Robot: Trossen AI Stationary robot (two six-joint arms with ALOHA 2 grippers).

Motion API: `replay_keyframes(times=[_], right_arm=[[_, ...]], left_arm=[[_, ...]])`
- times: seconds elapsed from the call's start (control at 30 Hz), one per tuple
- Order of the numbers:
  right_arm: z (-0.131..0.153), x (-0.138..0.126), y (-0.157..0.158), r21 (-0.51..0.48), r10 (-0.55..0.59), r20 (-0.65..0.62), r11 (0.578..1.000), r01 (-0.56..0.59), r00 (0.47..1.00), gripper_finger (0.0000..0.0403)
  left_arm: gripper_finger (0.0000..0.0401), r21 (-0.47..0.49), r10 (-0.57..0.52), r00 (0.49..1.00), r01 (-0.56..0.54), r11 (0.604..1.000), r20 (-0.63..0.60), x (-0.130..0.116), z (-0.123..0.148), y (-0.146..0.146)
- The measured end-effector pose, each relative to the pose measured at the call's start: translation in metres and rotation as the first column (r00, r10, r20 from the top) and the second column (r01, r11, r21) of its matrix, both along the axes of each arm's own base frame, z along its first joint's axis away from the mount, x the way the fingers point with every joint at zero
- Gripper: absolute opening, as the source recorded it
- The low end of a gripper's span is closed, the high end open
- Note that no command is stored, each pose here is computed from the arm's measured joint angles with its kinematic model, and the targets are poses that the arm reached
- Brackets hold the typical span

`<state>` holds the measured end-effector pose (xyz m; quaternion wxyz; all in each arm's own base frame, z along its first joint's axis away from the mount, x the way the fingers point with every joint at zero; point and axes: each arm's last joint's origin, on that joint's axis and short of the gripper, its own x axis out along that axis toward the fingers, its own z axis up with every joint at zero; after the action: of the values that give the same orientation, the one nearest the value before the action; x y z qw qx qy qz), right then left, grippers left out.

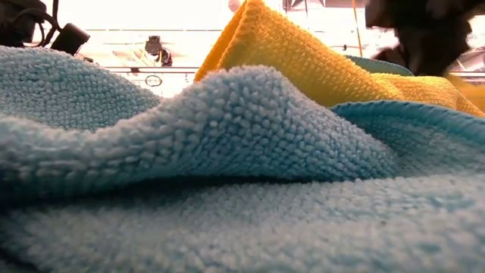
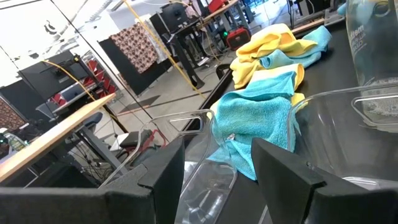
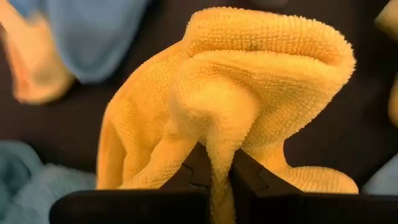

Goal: Sort microfiber towel by color & place in baskets
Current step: Put the yellow microfiber cloth into the bottom transparent bin

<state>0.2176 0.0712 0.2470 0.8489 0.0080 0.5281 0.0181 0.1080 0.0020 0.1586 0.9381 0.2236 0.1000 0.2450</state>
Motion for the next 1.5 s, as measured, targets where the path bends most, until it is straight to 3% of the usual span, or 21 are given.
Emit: replay_keyframes(times=[0.37,0.53,0.73,1.07,1.13,1.37,1.5], right_arm=[[0.086,-0.004,-0.004,-0.055,0.077,0.302,0.996,-0.064,0.95,0.0008],[0.097,-0.016,-0.008,-0.043,0.034,0.21,0.999,-0.026,0.977,0.0007],[0.086,-0.027,-0.011,0.024,-0.102,0.056,0.995,0.101,0.993,0.0031],[0.043,-0.022,-0.008,-0.007,-0.116,-0.077,0.993,0.115,0.99,0.017],[0.033,-0.021,-0.008,-0.02,-0.112,-0.094,0.994,0.111,0.989,0.0177],[0.004,-0.01,-0.006,-0.081,-0.095,-0.044,0.993,0.092,0.994,0.0137],[-0.008,0.003,-0.003,-0.091,-0.054,0.018,0.994,0.055,0.998,0.0168]], left_arm=[[0.0193,0.0,0.0,1.0,0.0,1.0,-0.001,0.0,0.0,0.0],[0.0193,0.0,0.0,1.0,0.0,1.0,0.0,0.0,0.0,0.0],[0.0193,0.0,0.0,1.0,0.0,1.0,-0.001,0.0,0.0,0.0],[0.0193,0.0,0.0,1.0,0.0,1.0,0.0,0.0,0.0,0.0],[0.0193,0.0,0.0,1.0,0.0,1.0,0.0,0.0,0.0,0.0],[0.0193,0.0,0.0,1.0,0.0,1.0,0.0,0.0,0.0,0.0],[0.0193,0.0,0.0,1.0,0.0,1.0,0.0,0.0,0.0,0.0]])
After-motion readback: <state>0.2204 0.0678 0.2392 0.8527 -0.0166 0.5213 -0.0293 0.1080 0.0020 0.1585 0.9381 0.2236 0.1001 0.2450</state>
